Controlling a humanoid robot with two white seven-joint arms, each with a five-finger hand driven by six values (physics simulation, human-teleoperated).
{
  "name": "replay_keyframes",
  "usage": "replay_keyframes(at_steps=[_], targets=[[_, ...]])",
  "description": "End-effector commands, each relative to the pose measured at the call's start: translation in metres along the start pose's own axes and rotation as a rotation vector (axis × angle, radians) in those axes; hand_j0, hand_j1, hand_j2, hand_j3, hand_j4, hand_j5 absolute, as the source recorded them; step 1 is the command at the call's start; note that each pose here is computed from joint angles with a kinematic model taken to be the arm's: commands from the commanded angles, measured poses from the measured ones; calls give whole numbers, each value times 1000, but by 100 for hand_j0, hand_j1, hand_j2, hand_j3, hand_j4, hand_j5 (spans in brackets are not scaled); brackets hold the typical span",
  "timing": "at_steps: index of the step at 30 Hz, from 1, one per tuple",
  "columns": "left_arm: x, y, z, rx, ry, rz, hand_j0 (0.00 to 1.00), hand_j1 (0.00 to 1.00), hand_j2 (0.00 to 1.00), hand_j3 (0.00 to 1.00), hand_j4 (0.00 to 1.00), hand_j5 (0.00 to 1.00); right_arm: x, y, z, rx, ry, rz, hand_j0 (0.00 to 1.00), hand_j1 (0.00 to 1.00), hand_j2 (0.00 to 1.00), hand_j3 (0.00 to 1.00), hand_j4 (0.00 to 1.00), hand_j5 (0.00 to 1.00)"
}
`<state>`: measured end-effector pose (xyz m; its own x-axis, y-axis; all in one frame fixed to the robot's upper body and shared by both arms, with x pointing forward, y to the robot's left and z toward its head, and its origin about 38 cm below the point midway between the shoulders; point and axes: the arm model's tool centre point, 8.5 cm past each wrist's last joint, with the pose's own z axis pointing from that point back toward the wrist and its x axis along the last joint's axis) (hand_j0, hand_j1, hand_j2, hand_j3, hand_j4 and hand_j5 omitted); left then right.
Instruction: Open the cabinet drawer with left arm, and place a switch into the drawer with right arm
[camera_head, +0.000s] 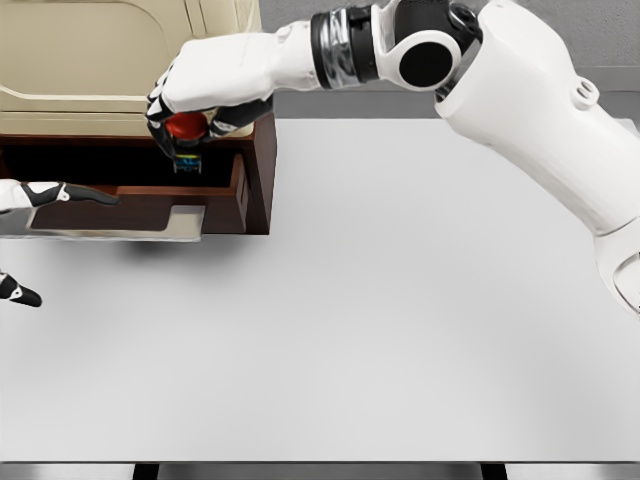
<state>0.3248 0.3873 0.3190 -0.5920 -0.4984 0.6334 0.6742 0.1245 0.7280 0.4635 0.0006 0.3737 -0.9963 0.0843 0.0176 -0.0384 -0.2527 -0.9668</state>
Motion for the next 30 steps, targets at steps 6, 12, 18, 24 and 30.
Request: replay_keyframes(at_steps=[6,12,18,24,30], targets=[[2,1,-2,7,-26,-7,100,100,100,100,100,100,-11,9,-11,13,18,-43,48,48,48,48,48,48],[2,1,-2,7,-25,-5,100,100,100,100,100,100,-12,10,-12,14,21,-47,58,58,58,58,58,58],[1,0,-2,5,-23,-4,100,100,100,100,100,100,-14,10,-12,14,45,-66,100,100,100,100,100,100],[1,-1,-1,5,-22,-2,100,100,100,100,100,100,10,9,5,10,-42,22,100,100,100,100,100,100],[1,-1,-1,5,-22,-2,100,100,100,100,100,100,22,46,78,45,-4,24,100,100,100,100,100,100]])
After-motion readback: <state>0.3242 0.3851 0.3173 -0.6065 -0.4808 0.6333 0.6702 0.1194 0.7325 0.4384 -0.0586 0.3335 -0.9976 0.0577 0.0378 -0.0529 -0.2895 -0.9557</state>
